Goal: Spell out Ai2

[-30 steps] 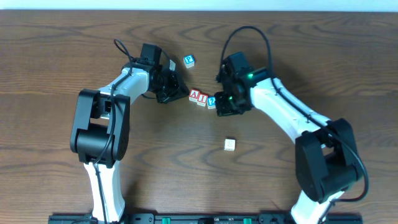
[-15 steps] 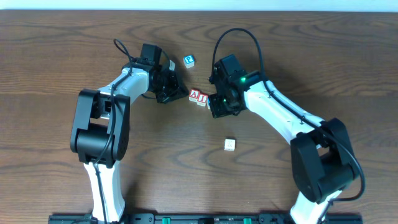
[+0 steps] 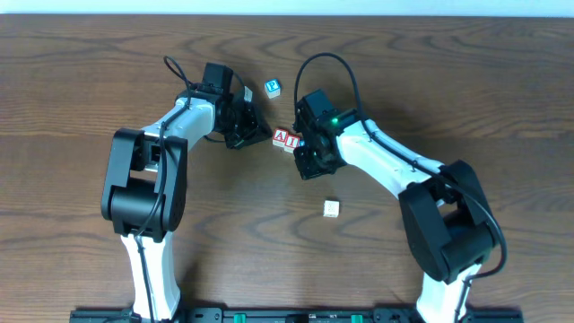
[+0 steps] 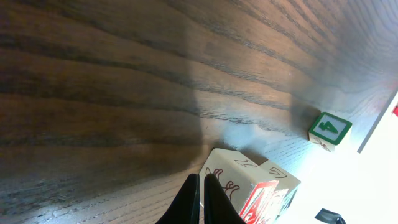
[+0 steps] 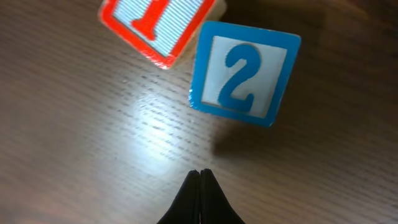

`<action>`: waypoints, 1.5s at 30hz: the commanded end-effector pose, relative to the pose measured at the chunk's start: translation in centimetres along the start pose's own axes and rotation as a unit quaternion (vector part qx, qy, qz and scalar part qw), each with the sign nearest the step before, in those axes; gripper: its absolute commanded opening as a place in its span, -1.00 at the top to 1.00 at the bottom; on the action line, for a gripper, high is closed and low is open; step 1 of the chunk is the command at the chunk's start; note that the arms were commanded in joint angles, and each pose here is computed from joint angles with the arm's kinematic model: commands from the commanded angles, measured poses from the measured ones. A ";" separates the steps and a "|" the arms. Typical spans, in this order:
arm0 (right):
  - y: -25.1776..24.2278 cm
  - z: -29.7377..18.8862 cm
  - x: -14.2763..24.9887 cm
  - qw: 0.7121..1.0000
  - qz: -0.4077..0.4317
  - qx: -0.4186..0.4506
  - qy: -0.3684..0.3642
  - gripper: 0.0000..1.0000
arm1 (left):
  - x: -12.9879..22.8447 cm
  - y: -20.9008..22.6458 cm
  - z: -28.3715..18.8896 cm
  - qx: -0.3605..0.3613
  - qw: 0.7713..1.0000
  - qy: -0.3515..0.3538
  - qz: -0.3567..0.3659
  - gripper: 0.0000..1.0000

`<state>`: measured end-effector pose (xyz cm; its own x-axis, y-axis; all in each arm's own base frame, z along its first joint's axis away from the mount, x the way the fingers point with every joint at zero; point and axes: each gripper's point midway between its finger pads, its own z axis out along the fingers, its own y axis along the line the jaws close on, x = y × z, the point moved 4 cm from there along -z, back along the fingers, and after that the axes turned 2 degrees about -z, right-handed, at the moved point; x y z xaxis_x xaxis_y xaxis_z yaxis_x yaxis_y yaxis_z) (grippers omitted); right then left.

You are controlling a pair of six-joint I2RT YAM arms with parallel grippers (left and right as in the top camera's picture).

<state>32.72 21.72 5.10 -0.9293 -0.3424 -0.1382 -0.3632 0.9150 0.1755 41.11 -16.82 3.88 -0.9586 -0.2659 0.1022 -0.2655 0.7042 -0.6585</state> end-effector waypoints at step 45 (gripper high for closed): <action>-0.3 1.7 -2.1 0.998 0.013 0.027 -0.050 0.96 | 0.2 0.5 0.4 -0.011 1.000 0.010 -0.004 0.89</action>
<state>35.23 22.37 4.36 -0.9199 -0.3055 -0.2460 -0.3448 0.9288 0.1358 40.69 -16.74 3.76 -0.9556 -0.2666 0.1252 -0.2822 0.7072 -0.6482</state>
